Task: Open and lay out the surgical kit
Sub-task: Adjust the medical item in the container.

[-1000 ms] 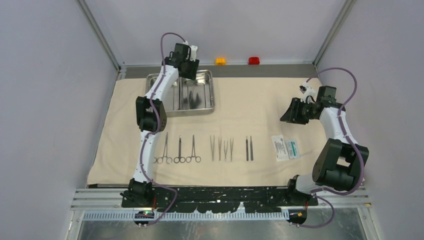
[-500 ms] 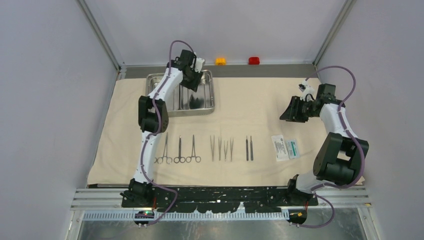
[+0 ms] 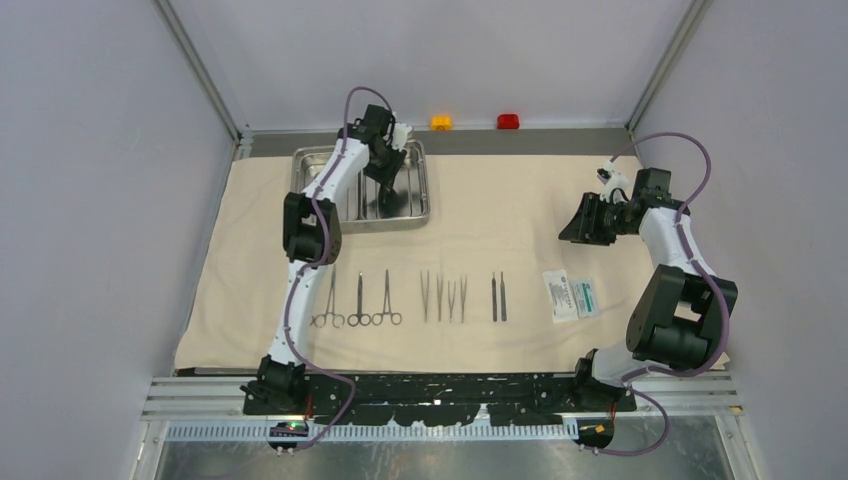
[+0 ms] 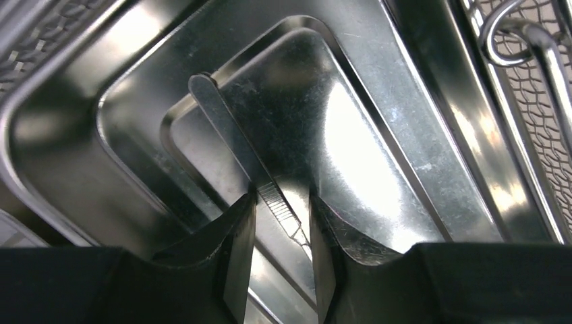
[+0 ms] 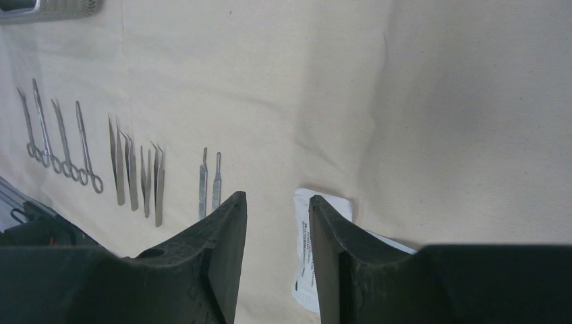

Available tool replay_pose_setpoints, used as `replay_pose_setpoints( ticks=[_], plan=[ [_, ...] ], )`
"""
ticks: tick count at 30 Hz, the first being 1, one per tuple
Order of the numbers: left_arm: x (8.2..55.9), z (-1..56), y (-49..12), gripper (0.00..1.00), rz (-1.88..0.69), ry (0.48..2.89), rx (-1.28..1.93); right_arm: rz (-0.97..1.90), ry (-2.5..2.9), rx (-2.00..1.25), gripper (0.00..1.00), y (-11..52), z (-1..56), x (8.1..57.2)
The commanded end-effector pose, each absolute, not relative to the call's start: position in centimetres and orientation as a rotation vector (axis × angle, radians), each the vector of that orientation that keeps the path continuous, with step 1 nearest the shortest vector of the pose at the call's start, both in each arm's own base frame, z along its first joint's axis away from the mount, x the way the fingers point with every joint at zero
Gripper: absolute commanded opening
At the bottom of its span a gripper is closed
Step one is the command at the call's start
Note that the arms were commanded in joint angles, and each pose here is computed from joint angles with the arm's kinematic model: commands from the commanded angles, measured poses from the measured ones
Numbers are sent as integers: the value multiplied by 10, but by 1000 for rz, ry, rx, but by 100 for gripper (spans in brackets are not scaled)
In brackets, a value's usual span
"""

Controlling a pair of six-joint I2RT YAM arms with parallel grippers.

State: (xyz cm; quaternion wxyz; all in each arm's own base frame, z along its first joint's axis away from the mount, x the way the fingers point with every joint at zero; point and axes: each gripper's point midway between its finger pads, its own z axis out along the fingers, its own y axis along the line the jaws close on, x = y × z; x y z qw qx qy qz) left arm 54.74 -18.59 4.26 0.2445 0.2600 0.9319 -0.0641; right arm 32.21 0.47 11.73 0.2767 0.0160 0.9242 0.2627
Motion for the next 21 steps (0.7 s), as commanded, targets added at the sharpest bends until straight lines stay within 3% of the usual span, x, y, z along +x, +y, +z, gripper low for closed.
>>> replay_pose_setpoints(
  ticks=[1,14,21],
  plan=[
    [551,39,-186,36,-164,2532,767,707,2430,3,44,8,129,327],
    [535,25,-201,13,-321,2485,1044,699,2428,4,43,7,130,325],
    [531,27,-206,3,-209,2329,1392,700,2431,7,43,7,129,325]
  ],
)
